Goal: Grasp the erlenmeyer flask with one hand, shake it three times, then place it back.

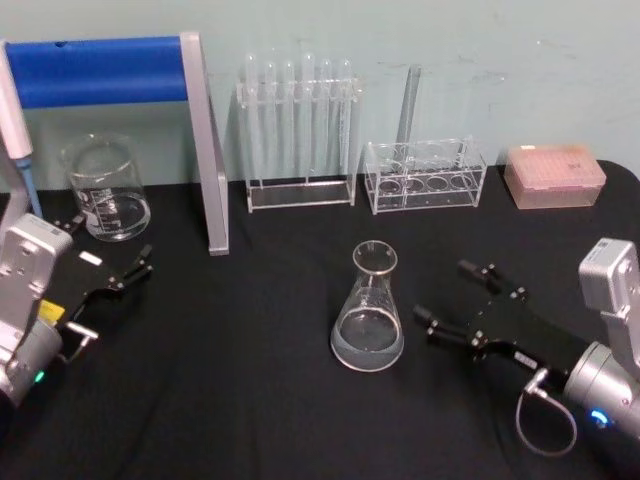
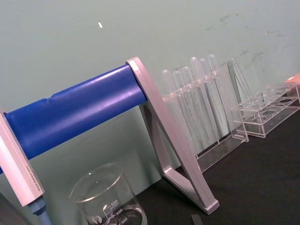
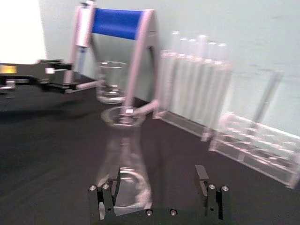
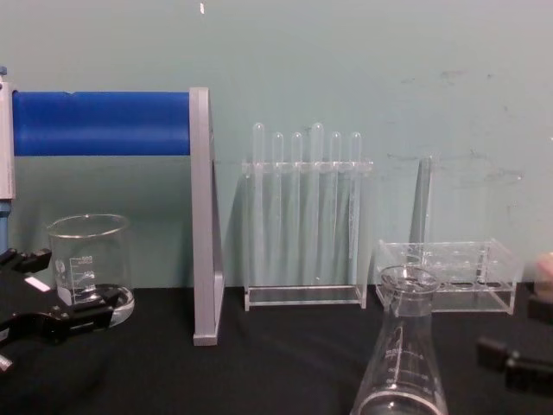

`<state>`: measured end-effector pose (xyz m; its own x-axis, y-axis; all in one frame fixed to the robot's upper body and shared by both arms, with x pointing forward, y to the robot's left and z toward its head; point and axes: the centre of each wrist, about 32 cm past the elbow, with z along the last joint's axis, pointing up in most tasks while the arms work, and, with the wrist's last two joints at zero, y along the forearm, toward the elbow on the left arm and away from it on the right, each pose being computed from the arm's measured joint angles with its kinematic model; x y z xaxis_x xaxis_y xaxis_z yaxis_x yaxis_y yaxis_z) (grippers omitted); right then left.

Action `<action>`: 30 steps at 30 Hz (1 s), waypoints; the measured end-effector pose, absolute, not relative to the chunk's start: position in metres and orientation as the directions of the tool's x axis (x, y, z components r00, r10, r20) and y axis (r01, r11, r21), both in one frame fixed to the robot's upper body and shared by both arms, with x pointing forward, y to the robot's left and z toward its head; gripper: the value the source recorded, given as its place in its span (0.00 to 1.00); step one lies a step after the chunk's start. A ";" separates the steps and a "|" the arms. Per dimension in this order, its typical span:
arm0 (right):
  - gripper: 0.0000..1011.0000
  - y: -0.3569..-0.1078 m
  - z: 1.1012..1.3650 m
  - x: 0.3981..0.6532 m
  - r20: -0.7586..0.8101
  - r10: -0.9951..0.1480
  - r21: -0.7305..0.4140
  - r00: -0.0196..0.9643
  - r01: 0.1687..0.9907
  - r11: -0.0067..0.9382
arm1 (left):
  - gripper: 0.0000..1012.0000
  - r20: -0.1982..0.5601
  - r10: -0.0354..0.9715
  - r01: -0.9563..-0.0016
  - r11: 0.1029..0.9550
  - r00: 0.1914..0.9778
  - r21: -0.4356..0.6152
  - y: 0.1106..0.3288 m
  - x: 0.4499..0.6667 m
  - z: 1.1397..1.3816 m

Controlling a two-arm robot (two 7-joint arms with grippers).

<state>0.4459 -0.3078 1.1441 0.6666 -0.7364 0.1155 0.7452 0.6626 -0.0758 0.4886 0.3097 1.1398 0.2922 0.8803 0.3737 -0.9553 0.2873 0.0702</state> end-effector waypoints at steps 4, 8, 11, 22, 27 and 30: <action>0.99 -0.311 1.144 0.453 0.139 -0.790 -0.066 0.598 0.801 0.595 | 0.99 0.374 0.880 -0.955 0.287 0.292 0.070 0.310 0.489 1.140; 0.99 -0.309 1.143 0.463 0.168 -0.837 -0.052 0.521 0.852 0.520 | 0.99 0.374 0.880 -0.955 0.287 0.292 0.070 0.310 0.489 1.140; 0.99 -0.305 1.141 0.472 0.201 -0.863 -0.037 0.464 0.884 0.467 | 0.99 0.374 0.880 -0.955 0.287 0.292 0.070 0.310 0.489 1.140; 0.99 -0.282 1.130 0.500 0.342 -0.879 0.024 0.332 0.932 0.361 | 0.99 0.374 0.880 -0.955 0.287 0.292 0.070 0.310 0.489 1.140; 0.99 -0.275 1.126 0.506 0.383 -0.871 0.027 0.309 0.938 0.345 | 0.99 0.374 0.880 -0.955 0.287 0.292 0.070 0.310 0.489 1.140; 0.99 -0.273 1.124 0.507 0.393 -0.867 0.025 0.306 0.939 0.342 | 0.99 0.374 0.880 -0.955 0.287 0.292 0.070 0.310 0.489 1.140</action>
<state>0.5075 -0.2731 1.1243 0.3056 -0.8674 0.3927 0.9393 0.3423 0.0250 0.4886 0.3097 1.1398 0.2923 0.8803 0.3737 -0.9553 0.2873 0.0703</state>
